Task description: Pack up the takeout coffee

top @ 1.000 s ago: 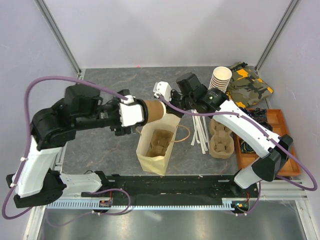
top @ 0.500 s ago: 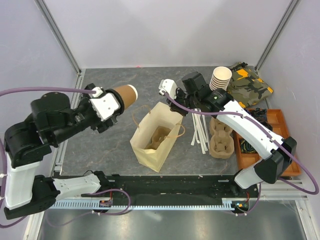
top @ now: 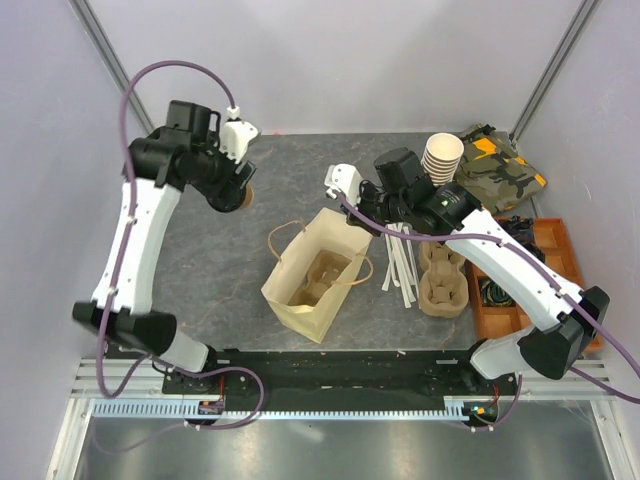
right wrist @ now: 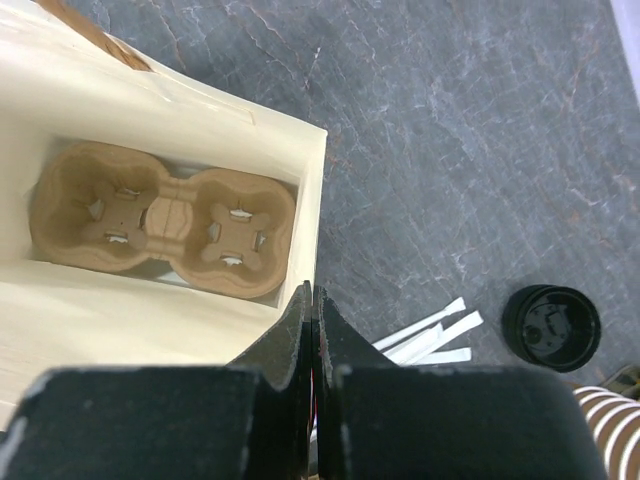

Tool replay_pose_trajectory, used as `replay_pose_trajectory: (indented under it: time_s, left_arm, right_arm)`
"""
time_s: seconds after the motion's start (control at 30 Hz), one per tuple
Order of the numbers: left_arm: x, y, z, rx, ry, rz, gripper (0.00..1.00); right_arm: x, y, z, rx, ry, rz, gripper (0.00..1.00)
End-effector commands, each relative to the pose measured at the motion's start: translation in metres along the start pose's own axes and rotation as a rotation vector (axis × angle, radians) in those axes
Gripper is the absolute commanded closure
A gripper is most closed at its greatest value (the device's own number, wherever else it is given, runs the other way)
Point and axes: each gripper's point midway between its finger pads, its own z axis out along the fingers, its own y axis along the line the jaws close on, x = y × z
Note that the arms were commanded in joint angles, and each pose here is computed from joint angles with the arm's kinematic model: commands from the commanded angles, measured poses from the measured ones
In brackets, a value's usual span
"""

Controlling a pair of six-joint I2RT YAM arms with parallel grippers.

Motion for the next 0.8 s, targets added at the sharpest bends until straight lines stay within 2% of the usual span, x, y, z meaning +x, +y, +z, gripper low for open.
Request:
replay_pose_trajectory:
  time_s: [0.0,0.23,0.4,0.6,0.77]
  left_arm:
    - [0.04,-0.02,0.036,0.191,0.191,-0.109,0.63]
    - [0.066,-0.013,0.082,0.254,0.341,-0.199,0.64]
    - [0.087,-0.016,0.108,0.275,0.419,-0.218,0.63]
    - [0.113,-0.008,0.122,0.253,0.485,-0.246,0.63]
    - [0.14,0.006,0.13,0.201,0.528,-0.23,0.62]
  right_arm:
    - [-0.013,-0.003,-0.01,0.009,-0.053,-0.092,1.0]
    - [-0.022,0.013,0.002,-0.124,-0.094,-0.301,1.0]
    - [-0.019,0.045,0.018,-0.264,-0.108,-0.459,1.0]
    - [-0.019,0.065,0.033,-0.364,-0.112,-0.589,1.0]
    - [-0.01,0.065,0.032,-0.387,-0.086,-0.696,1.0]
